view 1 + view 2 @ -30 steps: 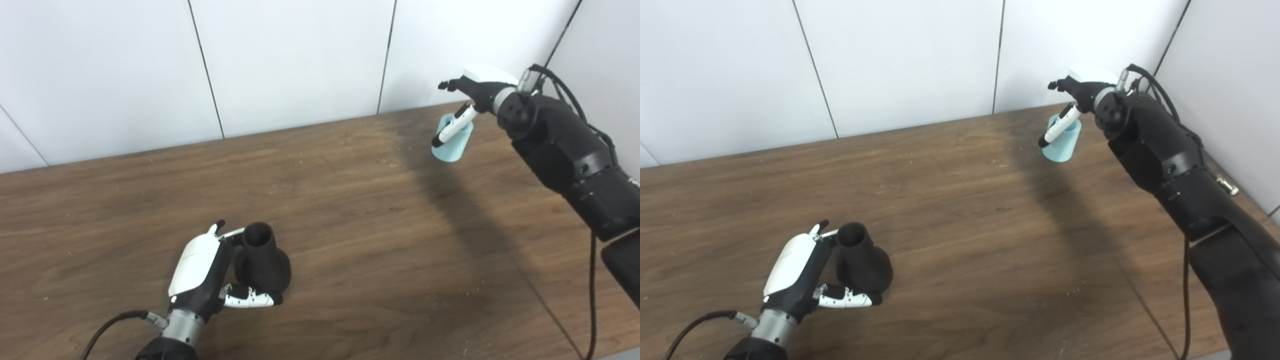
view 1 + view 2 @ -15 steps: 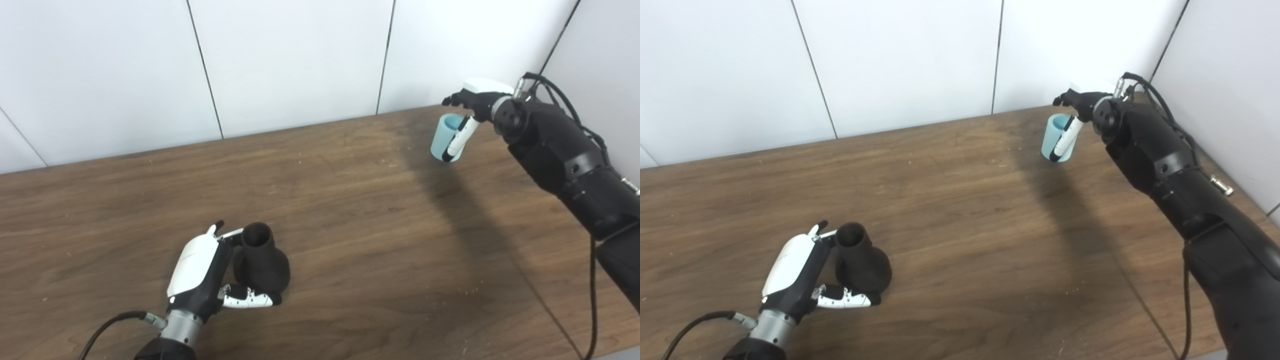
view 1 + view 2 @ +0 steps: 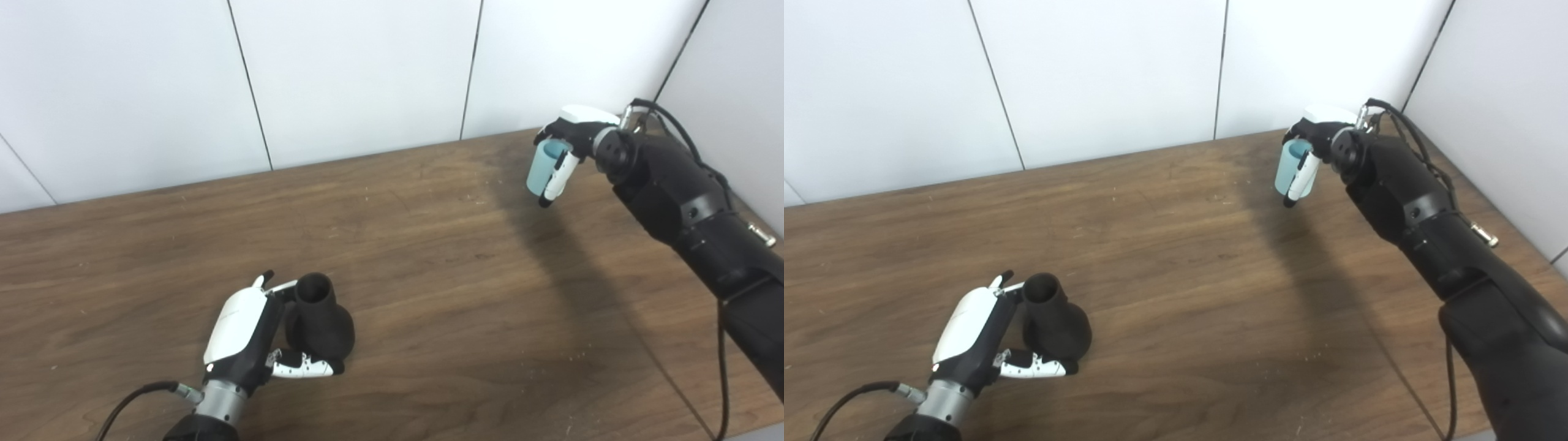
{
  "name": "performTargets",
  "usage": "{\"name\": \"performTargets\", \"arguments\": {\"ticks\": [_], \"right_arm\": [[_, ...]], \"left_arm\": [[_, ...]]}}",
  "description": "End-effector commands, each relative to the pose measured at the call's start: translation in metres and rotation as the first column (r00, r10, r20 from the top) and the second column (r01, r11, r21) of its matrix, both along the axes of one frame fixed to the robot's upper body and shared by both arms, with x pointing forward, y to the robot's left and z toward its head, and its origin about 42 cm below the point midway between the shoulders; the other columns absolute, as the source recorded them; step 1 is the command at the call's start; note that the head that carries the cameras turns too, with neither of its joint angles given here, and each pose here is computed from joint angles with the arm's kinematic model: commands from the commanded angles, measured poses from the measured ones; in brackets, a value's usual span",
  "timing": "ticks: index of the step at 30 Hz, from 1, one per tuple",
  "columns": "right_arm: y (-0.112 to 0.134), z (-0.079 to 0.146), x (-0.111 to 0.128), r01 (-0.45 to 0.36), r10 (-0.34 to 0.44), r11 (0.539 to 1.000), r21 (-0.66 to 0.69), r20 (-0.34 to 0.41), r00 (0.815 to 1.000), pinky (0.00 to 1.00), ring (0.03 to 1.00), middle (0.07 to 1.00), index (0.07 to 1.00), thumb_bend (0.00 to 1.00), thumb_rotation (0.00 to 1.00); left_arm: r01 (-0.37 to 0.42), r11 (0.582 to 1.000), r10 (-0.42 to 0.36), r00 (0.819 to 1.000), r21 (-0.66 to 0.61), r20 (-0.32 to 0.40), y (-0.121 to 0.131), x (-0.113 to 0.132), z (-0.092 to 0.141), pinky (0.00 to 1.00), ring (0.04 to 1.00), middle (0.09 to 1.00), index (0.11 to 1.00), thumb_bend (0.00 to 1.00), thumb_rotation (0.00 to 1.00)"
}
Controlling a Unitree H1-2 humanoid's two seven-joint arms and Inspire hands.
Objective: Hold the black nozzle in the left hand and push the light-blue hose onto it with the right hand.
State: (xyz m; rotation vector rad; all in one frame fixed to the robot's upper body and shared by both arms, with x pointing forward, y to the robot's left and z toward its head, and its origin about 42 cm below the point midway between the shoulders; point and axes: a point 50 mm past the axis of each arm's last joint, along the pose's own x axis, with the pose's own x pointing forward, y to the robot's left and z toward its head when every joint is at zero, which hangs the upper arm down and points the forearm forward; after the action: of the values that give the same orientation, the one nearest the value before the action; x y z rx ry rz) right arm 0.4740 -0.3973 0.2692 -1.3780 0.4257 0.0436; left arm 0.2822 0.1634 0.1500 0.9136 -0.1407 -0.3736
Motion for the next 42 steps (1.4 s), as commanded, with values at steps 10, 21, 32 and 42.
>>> {"name": "performTargets", "arguments": {"ticks": [10, 21, 32, 42], "right_arm": [[-0.007, 0.024, 0.003, -0.013, 0.016, 1.0, -0.026, 0.101, 0.995, 0.65, 0.725, 0.767, 0.771, 0.92, 0.07], [-0.006, 0.019, 0.004, -0.02, 0.025, 0.999, -0.043, 0.102, 0.994, 0.62, 0.702, 0.755, 0.751, 0.91, 0.06], [-0.005, 0.015, 0.002, -0.07, 0.101, 0.979, -0.19, 0.158, 0.982, 0.55, 0.619, 0.678, 0.674, 0.86, 0.02], [-0.007, 0.007, 0.003, -0.103, 0.162, 0.965, -0.241, 0.24, 0.957, 0.47, 0.498, 0.533, 0.568, 0.68, 0.0]], "left_arm": [[-0.014, 0.993, 0.04, 0.976, 0.12, -0.216, 0.02, -0.018, -0.043, 1.0, 0.69, 0.509, 0.475, 0.52, 0.0], [-0.014, 0.994, 0.038, 0.975, 0.111, -0.218, 0.02, -0.018, -0.043, 1.0, 0.689, 0.509, 0.475, 0.52, 0.0], [-0.011, 0.993, 0.036, 0.976, 0.117, -0.214, 0.023, -0.017, -0.042, 1.0, 0.682, 0.501, 0.478, 0.52, 0.0], [-0.013, 0.992, 0.041, 0.976, 0.128, -0.216, 0.023, -0.015, -0.041, 1.0, 0.702, 0.483, 0.484, 0.52, 0.0]]}}
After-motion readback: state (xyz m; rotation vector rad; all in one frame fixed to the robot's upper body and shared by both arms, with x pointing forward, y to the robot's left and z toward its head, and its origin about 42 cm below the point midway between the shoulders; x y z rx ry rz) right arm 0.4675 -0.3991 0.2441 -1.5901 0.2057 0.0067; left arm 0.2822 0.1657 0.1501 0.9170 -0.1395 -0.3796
